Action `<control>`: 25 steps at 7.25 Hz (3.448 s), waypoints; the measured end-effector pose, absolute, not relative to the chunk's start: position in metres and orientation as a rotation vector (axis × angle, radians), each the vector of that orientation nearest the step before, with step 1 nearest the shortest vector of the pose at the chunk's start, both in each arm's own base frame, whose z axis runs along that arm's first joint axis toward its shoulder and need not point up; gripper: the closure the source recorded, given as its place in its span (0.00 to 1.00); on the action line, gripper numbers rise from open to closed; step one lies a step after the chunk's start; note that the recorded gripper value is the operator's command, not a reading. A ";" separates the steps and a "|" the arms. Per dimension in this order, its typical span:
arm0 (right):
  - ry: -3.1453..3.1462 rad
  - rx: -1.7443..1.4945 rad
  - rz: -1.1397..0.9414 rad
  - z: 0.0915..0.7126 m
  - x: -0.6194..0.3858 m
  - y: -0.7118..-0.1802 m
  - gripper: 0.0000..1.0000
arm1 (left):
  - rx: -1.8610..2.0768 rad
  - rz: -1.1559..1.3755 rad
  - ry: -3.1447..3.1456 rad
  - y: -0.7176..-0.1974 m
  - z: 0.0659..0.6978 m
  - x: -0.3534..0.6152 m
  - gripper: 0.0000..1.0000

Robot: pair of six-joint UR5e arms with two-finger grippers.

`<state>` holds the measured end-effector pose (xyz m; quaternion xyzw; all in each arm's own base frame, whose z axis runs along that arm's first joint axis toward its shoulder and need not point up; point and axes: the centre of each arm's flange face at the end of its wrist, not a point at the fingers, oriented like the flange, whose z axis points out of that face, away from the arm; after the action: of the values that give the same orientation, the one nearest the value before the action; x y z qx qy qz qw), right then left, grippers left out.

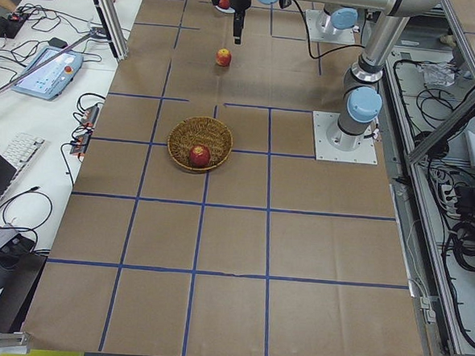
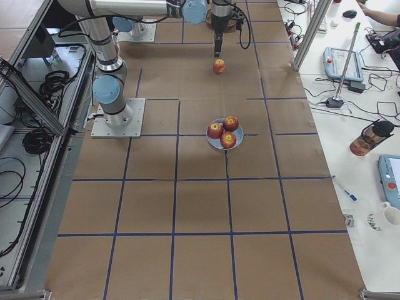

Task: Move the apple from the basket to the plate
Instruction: 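Move the right gripper over the apple on the table while the left arm retracts, then lower the right gripper and grasp the yellow-red apple, then carry the apple with the right gripper over the white plate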

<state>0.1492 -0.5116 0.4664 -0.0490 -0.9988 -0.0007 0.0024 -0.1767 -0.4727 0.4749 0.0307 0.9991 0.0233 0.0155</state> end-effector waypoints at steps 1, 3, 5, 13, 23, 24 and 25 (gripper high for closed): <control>-3.134 -0.163 0.031 0.456 0.172 -0.520 0.00 | 0.104 0.082 3.107 -0.464 0.485 -0.165 0.01; -3.137 -0.173 0.087 0.414 0.239 -0.536 0.00 | 0.105 0.098 3.106 -0.444 0.502 -0.156 0.01; -3.143 -0.143 0.096 0.354 0.293 -0.552 0.00 | 0.105 0.089 3.107 -0.434 0.511 -0.154 0.01; -3.136 -0.050 0.041 0.188 0.357 -0.553 0.31 | 0.103 0.078 3.108 -0.431 0.515 -0.154 0.01; -3.132 -0.113 0.056 0.327 0.188 -0.578 0.55 | 0.103 0.071 3.112 -0.431 0.516 -0.154 0.01; -3.128 -0.068 0.046 0.340 0.114 -0.586 0.55 | 0.103 0.071 3.113 -0.431 0.516 -0.154 0.01; -3.129 -0.015 0.031 0.342 0.040 -0.590 0.55 | 0.103 0.070 3.113 -0.431 0.516 -0.154 0.01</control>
<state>0.0396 -0.5896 0.3423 -0.0047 -0.9999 0.0099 0.0063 -0.1540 -0.4307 0.5160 0.0330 0.9991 0.0226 0.0130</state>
